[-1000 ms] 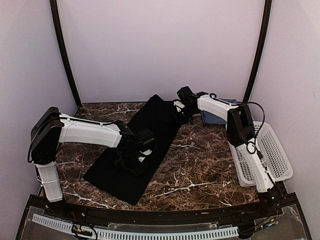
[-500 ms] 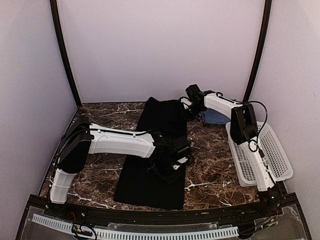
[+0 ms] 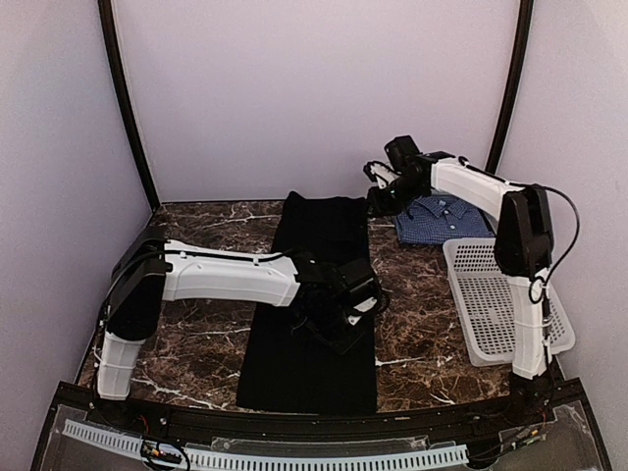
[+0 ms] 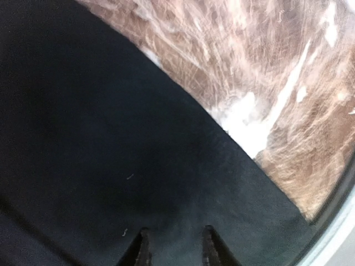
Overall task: Fold and stack the mixed laundry pile
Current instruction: Rotate the rectangle-folded T-shirt at the center of the board.
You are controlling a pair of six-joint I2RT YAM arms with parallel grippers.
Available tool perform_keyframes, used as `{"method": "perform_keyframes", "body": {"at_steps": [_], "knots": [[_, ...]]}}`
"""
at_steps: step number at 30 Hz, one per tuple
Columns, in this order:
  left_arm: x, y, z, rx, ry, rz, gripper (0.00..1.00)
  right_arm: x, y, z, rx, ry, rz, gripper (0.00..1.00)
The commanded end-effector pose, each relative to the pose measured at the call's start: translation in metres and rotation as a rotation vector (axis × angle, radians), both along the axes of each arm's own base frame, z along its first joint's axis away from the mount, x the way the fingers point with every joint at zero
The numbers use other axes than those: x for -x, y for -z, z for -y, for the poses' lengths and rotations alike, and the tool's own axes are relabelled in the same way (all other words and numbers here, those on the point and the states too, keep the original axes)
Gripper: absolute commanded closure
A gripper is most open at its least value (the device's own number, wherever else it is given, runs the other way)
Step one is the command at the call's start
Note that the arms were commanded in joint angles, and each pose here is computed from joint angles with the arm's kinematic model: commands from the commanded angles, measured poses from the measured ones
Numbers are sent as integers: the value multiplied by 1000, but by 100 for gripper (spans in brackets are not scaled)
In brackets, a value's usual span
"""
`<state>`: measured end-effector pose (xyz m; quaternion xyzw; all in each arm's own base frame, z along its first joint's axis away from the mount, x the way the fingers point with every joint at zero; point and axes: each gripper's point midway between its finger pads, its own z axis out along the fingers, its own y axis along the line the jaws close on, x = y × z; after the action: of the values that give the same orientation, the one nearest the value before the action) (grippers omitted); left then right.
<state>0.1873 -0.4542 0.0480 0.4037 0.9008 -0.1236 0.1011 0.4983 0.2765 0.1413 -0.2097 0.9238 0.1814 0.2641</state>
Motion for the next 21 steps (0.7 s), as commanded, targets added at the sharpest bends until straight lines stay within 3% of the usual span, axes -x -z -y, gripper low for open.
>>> {"method": "perform_keyframes", "body": {"at_steps": [1,2,3,4,6,8,10,13,16,17,18,21], "knots": [[-39,-109,-15,222,-106,243,50,24,-108,1,-184,-4,175,68],[-45,-144,-20,308,-134,307,38,34,-121,3,-213,-3,187,64],[-50,-139,-34,303,-172,306,30,43,-132,5,-245,2,195,59],[-52,-169,-41,392,-198,327,14,54,-142,6,-283,-4,197,52],[-57,-181,-63,468,-257,285,4,76,-152,9,-369,-2,154,36],[-58,-185,-87,516,-316,225,2,107,-155,6,-467,-58,81,31],[-52,-182,-106,540,-358,184,1,134,-144,9,-505,-77,2,35],[-29,-157,-137,474,-418,86,1,178,-114,12,-508,-68,-134,44],[-3,-119,-165,403,-486,-8,1,231,-80,12,-455,-62,-223,47],[6,-124,-167,463,-510,-48,2,248,-68,13,-439,-62,-254,47],[17,-101,-178,435,-533,-89,3,263,-55,14,-427,-53,-294,48],[40,-84,-196,487,-633,-194,23,308,-13,16,-419,-31,-420,53]]}}
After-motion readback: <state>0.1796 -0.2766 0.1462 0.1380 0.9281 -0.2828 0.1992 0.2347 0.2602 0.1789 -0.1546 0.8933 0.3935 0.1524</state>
